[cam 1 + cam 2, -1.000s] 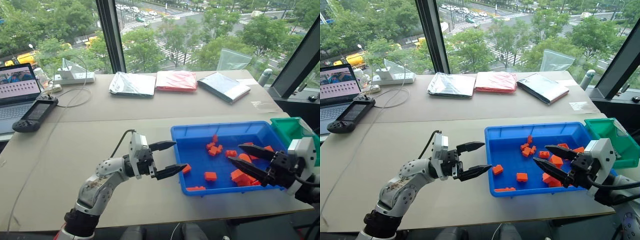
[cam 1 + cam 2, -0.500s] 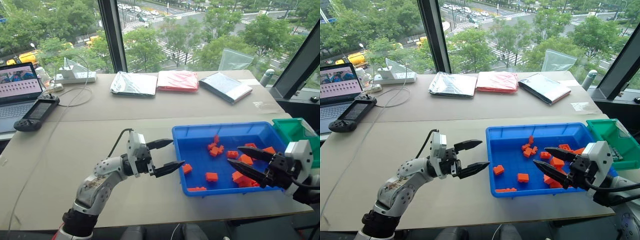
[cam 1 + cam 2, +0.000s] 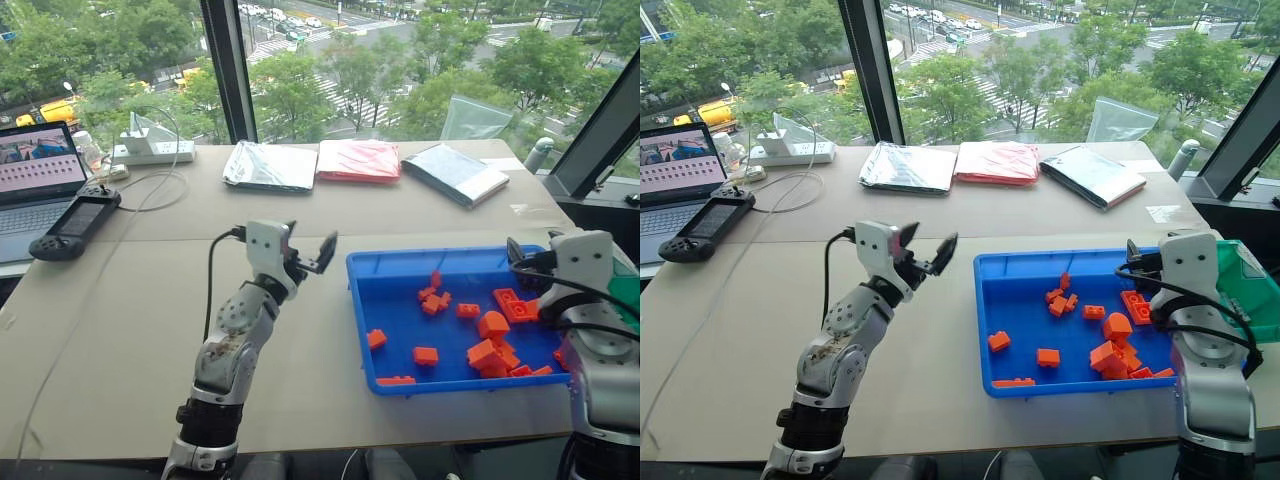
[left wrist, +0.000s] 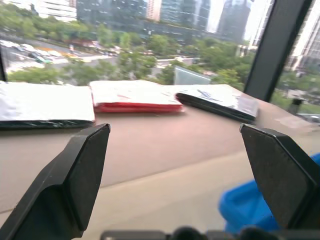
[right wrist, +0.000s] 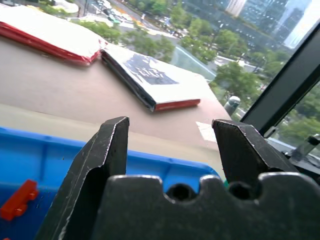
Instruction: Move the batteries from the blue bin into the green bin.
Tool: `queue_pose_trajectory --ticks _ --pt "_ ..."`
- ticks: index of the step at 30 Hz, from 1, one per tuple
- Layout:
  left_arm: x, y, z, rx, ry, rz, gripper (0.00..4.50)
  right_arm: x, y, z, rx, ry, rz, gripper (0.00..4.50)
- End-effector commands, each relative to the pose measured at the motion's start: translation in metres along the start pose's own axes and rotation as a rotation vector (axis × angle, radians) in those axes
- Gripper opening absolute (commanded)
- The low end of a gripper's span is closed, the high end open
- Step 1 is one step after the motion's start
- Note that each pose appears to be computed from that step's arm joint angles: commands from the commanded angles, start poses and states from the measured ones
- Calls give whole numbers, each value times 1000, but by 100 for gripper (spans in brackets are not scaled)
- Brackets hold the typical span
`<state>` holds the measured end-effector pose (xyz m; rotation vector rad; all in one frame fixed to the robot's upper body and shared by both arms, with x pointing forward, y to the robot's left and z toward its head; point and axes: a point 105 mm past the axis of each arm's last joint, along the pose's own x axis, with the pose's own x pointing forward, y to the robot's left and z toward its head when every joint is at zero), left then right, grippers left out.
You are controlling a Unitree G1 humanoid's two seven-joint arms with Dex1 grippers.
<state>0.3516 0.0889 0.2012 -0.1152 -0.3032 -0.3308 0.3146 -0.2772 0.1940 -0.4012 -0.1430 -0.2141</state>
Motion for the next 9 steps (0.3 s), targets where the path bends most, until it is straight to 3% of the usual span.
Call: queue_pose_trajectory --ticks 1,9 --pt "2 3 20 3 -90 41 450 5 -3 22 15 -90 -54 312" --pt "1 6 14 3 -63 63 450 8 7 18 5 -78 -43 312"
